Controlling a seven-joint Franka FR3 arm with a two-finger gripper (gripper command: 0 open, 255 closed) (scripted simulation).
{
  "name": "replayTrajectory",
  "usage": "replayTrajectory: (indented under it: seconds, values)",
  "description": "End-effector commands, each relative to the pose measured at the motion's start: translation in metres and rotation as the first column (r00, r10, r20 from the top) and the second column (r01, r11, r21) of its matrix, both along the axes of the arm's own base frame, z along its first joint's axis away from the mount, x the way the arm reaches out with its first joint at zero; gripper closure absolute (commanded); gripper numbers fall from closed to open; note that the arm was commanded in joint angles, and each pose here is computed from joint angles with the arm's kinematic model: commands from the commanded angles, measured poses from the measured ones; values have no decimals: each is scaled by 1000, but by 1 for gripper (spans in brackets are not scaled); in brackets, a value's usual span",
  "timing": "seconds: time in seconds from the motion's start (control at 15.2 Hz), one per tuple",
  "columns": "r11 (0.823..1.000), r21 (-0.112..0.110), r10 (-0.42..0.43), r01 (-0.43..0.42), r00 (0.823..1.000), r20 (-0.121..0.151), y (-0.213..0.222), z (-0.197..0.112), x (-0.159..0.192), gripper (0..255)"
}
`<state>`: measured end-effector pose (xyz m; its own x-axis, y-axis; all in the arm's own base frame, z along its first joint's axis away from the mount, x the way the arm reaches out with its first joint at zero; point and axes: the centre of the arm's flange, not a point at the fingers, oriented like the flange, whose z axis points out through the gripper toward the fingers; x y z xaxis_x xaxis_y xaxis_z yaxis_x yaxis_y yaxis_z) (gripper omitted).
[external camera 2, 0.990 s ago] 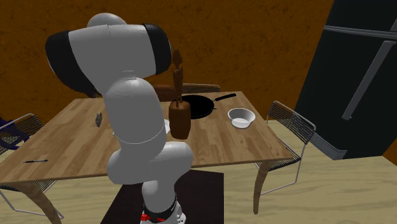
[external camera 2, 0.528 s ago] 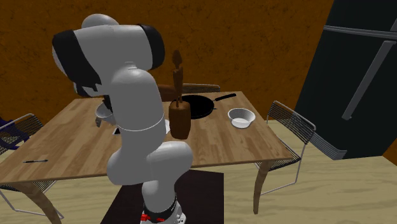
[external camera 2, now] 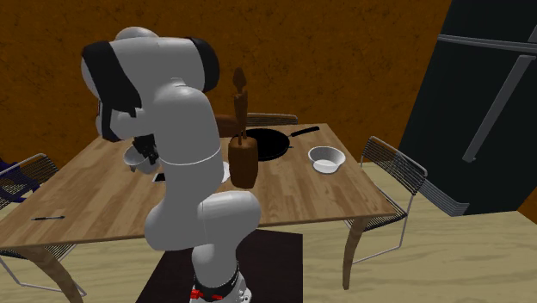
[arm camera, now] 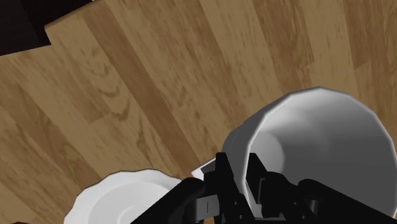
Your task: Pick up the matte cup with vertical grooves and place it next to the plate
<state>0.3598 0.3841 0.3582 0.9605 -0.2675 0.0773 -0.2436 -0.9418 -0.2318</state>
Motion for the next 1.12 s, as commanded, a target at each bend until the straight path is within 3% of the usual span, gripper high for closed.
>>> replayTrajectory:
  seconds: [0.0, 1.06]
  values:
    - [1000, 1, 0, 0, 1000, 1, -1, -11, -1, 255]
    - [1000, 1, 0, 0, 1000, 1, -1, -95, -1, 255]
